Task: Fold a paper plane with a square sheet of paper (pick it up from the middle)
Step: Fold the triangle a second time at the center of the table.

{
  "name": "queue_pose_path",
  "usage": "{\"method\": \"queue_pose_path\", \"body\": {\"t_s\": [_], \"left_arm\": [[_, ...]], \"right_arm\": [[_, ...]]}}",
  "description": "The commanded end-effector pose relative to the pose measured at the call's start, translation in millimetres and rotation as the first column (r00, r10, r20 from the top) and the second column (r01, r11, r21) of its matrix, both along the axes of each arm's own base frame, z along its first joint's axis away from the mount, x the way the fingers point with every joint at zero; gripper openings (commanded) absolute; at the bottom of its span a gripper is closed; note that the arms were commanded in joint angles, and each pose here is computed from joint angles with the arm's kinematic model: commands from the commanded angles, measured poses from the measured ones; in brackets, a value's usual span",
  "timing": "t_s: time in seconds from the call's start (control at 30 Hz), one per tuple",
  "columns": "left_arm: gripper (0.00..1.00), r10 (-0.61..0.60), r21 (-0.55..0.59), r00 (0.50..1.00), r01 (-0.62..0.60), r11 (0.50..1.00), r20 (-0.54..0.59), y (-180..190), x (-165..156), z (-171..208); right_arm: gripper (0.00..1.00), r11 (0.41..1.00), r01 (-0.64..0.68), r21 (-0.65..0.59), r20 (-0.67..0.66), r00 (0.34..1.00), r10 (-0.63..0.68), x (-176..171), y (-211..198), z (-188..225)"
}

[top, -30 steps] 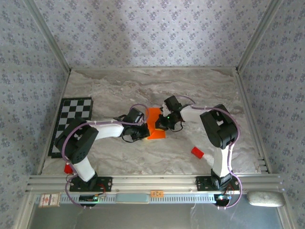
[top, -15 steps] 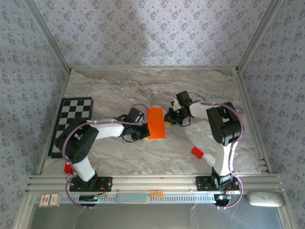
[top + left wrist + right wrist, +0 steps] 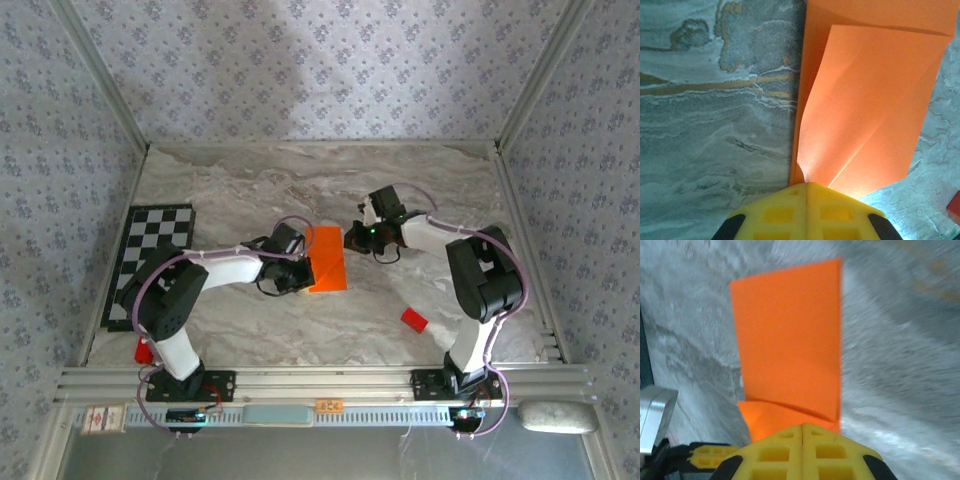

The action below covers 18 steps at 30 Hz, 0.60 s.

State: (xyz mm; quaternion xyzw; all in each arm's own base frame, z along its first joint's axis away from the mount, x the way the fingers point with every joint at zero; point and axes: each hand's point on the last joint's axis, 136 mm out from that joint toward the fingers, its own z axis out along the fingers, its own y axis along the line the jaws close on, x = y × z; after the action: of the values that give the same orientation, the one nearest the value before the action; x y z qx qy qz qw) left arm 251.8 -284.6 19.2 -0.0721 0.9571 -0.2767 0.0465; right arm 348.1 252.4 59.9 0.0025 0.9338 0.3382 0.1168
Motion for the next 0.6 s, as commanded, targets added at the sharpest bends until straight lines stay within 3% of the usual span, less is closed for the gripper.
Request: {"method": "queue_pose_path", "body": {"t_s": [0.0,0.33,0.57], "left_arm": [[0.0,-0.011,0.113,0.996,0.02,0.993,-0.083,19,-20,-25],[0.0,-0.072,-0.03,0.997,0.073,0.997,0.042,-10,0,19],[0.11,-0.081,-0.091,0.993,0.089,0.992,0.088,-31,18,31]], "right_arm": [[0.0,0.997,-0.076,0.008,-0.045,0.996,0.076,-18,22,-14],[0.0,0.994,-0.092,-0.05,-0.127,0.988,0.085,-20,26,-44],[0.0,0.991,-0.092,-0.101,-0.177,0.981,0.073,-27,18,-59]]}}
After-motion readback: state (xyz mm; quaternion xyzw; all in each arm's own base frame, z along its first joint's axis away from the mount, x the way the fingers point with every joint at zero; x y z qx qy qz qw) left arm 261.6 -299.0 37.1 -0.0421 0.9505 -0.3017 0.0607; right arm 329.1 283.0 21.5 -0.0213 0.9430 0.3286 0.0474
